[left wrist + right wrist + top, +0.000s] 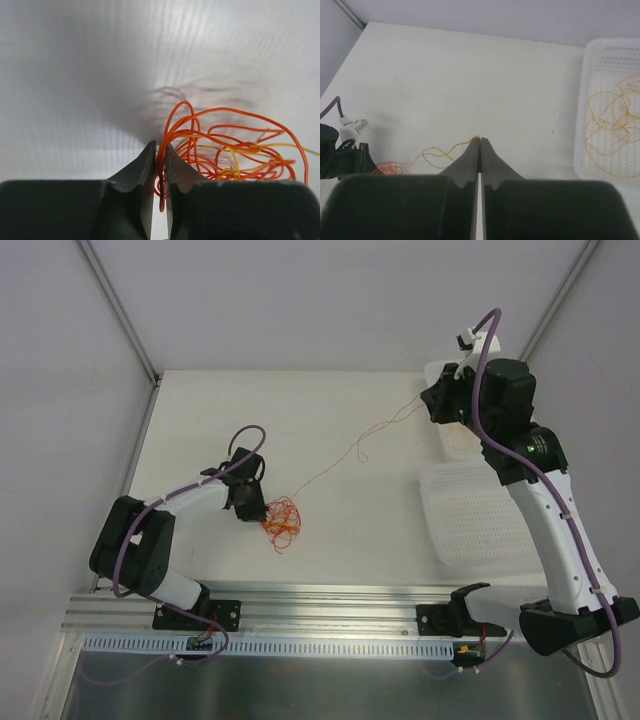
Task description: Untangle the cables
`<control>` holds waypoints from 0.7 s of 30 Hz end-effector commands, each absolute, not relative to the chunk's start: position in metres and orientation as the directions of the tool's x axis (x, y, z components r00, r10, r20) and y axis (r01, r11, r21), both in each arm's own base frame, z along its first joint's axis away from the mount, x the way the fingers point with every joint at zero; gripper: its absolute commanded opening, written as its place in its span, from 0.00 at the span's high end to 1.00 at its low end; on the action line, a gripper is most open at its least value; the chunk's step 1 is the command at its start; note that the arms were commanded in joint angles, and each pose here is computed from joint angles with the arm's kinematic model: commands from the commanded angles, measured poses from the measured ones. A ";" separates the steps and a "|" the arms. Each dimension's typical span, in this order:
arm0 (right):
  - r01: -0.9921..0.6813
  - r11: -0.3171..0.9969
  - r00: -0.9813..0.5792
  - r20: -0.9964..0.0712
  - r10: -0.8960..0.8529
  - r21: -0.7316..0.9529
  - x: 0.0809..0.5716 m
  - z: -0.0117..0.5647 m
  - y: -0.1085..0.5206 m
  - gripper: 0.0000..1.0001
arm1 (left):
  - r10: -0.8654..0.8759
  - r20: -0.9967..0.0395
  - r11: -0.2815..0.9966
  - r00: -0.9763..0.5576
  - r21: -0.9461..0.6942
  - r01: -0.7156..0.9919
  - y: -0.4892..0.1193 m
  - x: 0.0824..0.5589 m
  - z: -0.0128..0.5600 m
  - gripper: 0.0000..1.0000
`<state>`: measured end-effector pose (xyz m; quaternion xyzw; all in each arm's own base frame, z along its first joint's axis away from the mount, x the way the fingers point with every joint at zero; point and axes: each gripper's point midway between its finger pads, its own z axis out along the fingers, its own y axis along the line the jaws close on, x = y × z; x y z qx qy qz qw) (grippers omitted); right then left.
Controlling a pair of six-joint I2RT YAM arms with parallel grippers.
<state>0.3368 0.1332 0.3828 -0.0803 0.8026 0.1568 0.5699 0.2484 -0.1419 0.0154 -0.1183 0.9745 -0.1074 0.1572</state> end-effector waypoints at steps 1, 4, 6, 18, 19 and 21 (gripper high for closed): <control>-0.357 0.924 -0.272 -0.962 0.036 0.135 0.335 0.414 0.133 0.99 | -0.274 -0.312 0.956 -0.910 -0.195 -0.221 -0.116 0.252 0.024 0.89; -0.340 0.932 -0.219 -0.974 0.054 0.128 0.337 0.438 0.123 0.99 | -0.304 -0.305 0.948 -0.903 -0.190 -0.256 -0.104 0.256 0.023 0.88; -0.324 0.938 -0.196 -0.978 0.064 0.126 0.339 0.450 0.115 0.99 | -0.319 -0.301 0.943 -0.899 -0.190 -0.272 -0.100 0.257 0.022 0.85; -0.262 0.963 0.019 -0.997 0.079 0.071 0.345 0.534 0.082 0.99 | -0.376 -0.316 0.923 -0.871 -0.216 -0.319 -0.089 0.267 0.036 0.66; -0.248 0.966 0.021 -0.997 0.076 0.069 0.350 0.534 0.079 0.99 | -0.376 -0.338 0.922 -0.863 -0.231 -0.311 -0.089 0.270 0.045 0.62; -0.203 0.977 0.051 -0.996 0.074 0.062 0.357 0.541 0.067 0.99 | -0.366 -0.365 0.925 -0.856 -0.244 -0.292 -0.090 0.273 0.055 0.54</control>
